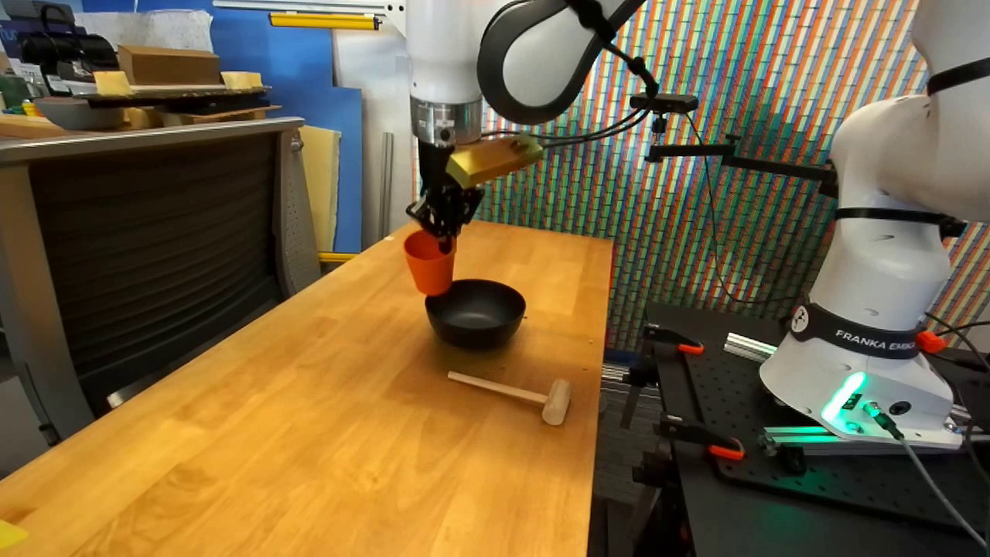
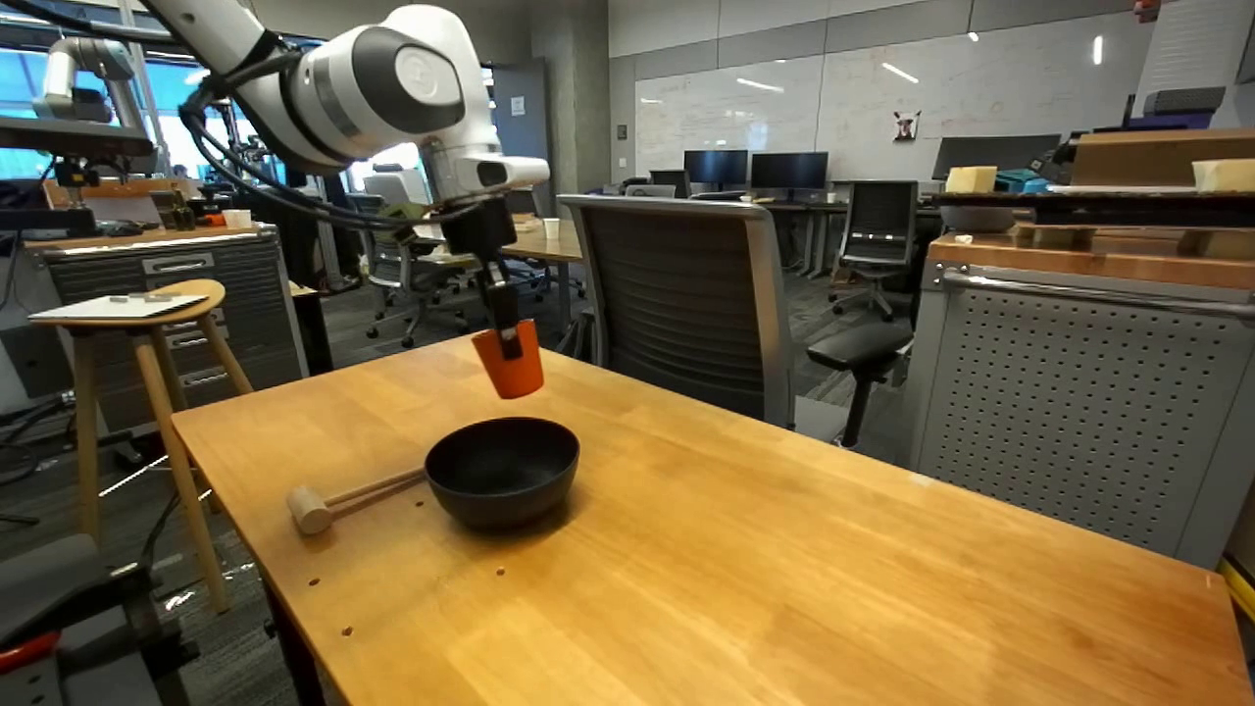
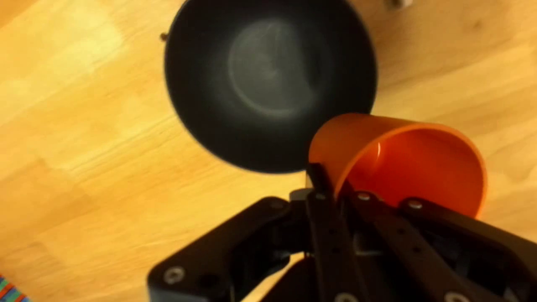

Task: Put the cup in the bowl

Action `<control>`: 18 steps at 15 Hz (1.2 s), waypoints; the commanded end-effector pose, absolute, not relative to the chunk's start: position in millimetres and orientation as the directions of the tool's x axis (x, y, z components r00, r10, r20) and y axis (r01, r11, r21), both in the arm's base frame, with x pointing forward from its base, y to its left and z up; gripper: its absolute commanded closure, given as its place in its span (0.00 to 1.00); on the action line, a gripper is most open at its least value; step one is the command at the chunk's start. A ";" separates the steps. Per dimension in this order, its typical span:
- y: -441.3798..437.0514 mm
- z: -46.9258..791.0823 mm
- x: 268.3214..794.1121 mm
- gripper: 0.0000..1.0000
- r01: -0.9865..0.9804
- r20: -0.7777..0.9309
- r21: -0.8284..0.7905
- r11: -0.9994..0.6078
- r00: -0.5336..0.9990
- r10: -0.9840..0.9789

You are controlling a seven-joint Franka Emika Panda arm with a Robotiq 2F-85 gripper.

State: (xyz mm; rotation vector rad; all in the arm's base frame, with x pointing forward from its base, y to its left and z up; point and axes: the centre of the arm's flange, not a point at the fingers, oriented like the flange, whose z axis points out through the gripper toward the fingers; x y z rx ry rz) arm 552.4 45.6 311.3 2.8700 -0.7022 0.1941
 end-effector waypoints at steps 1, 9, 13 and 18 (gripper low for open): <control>0.5 336.7 538.7 0.98 -0.624 0.260 0.170 -0.763 0.775 -0.576; -2.9 248.4 516.9 0.97 -0.662 -0.048 0.045 -0.748 0.747 -0.663; 4.1 219.3 512.5 0.97 -0.623 -0.117 0.028 -0.782 0.775 -0.621; -5.5 240.7 512.1 0.46 -0.576 -0.068 0.076 -0.814 0.812 -0.580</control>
